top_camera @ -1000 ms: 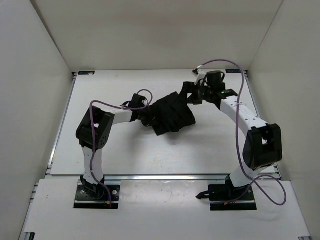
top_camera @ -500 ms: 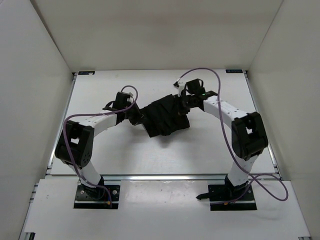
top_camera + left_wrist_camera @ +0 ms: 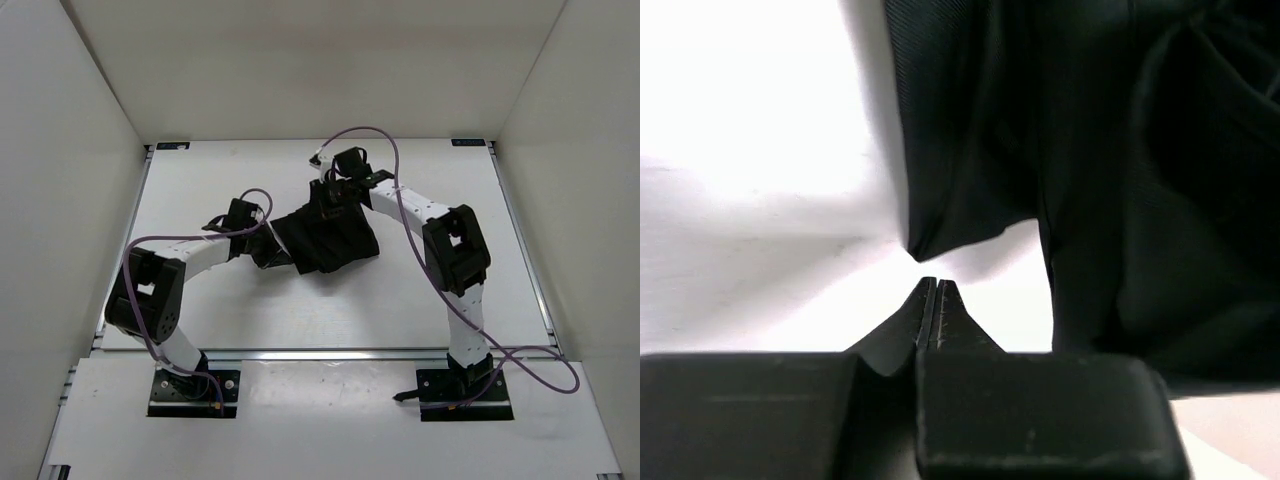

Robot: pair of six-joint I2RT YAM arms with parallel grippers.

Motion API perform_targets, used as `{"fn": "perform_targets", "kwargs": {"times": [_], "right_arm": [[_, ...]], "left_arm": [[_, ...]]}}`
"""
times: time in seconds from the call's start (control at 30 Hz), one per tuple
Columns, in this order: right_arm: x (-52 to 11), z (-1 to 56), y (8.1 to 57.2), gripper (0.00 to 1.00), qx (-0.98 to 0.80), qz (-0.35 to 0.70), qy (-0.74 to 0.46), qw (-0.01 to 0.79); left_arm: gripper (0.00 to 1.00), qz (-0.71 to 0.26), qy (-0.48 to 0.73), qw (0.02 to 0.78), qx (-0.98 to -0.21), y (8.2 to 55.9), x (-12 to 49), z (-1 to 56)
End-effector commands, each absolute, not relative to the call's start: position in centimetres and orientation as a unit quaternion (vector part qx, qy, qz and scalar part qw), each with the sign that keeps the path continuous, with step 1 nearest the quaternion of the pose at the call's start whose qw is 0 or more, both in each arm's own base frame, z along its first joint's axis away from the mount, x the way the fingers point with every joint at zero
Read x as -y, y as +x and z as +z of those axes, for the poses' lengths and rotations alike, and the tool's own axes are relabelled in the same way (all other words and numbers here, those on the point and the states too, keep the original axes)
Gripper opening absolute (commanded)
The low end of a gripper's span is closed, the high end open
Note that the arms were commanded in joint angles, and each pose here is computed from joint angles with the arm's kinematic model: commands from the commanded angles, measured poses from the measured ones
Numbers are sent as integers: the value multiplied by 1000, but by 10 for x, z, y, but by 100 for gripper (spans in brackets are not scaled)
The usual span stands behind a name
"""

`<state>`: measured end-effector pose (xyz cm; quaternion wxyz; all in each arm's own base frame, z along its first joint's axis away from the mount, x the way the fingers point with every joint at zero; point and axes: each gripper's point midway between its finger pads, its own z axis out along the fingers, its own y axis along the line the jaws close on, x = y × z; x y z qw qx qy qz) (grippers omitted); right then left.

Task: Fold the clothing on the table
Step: Fold the skirt

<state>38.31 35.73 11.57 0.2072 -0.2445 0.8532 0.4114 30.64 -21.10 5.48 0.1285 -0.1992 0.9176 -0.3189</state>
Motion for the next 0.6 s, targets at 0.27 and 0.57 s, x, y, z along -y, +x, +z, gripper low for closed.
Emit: {"fn": "perform_targets", "kwargs": {"times": [0.27, 0.57], "right_arm": [[-375, 128, 393, 4, -832, 441, -254, 222], [-287, 254, 443, 32, -795, 415, -180, 405]], "left_arm": [[0, -405, -141, 196, -882, 326, 197, 133], [41, -536, -4, 243, -809, 318, 277, 222]]}}
